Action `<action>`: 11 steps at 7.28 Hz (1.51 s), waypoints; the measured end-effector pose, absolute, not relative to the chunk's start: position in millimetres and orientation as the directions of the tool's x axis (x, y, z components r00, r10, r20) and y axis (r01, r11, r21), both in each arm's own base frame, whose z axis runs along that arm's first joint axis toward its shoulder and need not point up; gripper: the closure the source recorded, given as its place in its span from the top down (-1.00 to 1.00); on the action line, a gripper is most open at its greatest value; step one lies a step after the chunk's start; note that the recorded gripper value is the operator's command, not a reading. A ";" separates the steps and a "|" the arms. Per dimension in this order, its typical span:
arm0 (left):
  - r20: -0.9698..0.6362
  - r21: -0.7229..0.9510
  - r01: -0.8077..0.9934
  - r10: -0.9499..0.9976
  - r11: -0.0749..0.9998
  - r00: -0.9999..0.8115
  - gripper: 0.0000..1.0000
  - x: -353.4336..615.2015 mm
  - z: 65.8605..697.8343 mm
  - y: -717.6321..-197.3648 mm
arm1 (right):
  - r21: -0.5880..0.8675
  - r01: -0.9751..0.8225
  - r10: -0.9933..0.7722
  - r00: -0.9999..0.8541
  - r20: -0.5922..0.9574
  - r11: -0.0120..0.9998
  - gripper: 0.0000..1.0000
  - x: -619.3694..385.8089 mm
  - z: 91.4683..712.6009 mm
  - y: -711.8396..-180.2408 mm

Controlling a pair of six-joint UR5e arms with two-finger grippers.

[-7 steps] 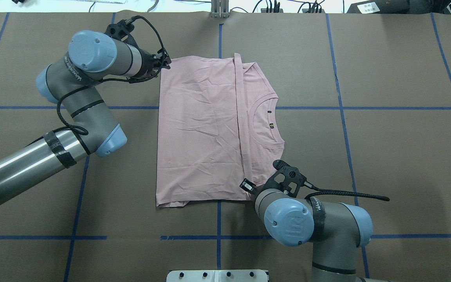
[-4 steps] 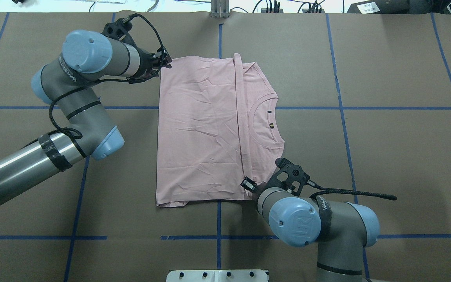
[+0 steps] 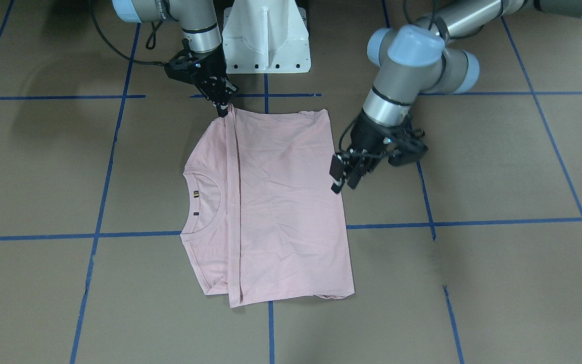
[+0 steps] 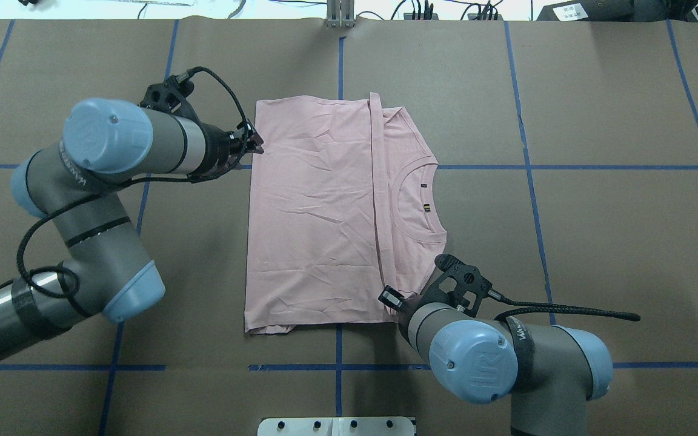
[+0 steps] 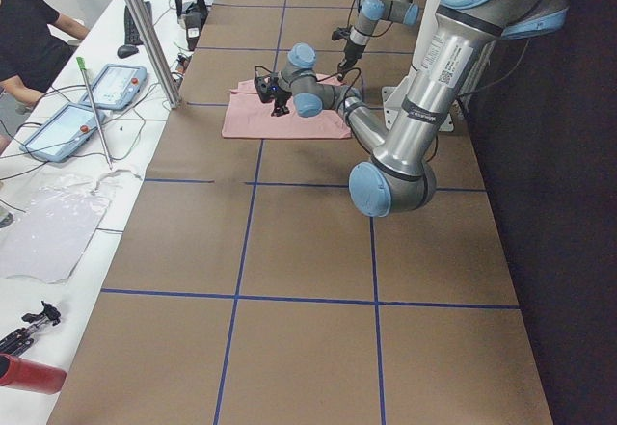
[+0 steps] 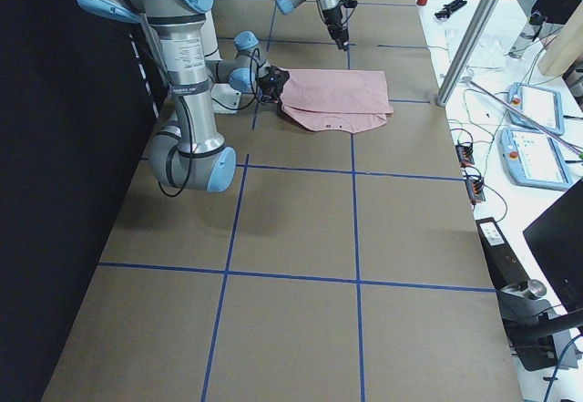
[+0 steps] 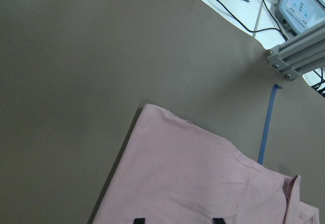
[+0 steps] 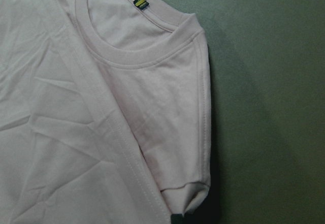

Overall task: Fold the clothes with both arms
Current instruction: 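Move the left gripper to the other near corner of the shirt, then grasp the near edge of the shirt with both grippers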

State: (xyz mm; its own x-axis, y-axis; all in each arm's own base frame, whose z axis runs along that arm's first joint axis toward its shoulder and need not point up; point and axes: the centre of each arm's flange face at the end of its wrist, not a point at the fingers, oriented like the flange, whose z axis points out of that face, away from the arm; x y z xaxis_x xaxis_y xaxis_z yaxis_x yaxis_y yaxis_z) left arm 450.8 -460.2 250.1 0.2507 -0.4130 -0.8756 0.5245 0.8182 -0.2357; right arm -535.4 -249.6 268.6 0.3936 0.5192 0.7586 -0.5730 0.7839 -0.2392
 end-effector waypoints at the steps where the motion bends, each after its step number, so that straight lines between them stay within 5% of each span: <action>1: -0.849 -0.268 0.518 -0.453 0.812 0.272 0.24 468.0 241.6 -413.6 | -0.237 -0.571 0.518 0.399 0.757 0.786 -1.00 -534.8 270.2 -247.1; 4: -0.756 -0.345 0.508 -0.554 0.789 0.348 0.32 521.7 259.4 -311.3 | -0.235 -0.571 0.518 0.403 0.754 0.786 -1.00 -533.8 272.3 -246.4; 11: -0.689 -0.335 0.504 -0.571 0.797 0.446 0.19 542.6 289.1 -267.2 | -0.239 -0.569 0.517 0.395 0.759 0.787 -1.00 -532.3 267.2 -247.2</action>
State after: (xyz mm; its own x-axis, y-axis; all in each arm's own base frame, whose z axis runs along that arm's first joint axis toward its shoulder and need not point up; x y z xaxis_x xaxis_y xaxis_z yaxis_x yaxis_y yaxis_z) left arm 542.6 -267.2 289.1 0.4455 -0.5713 -0.6893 0.5035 0.7965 -0.3347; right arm -532.3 -247.2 267.2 0.3954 0.5169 0.7592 -0.5692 0.7867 -0.2392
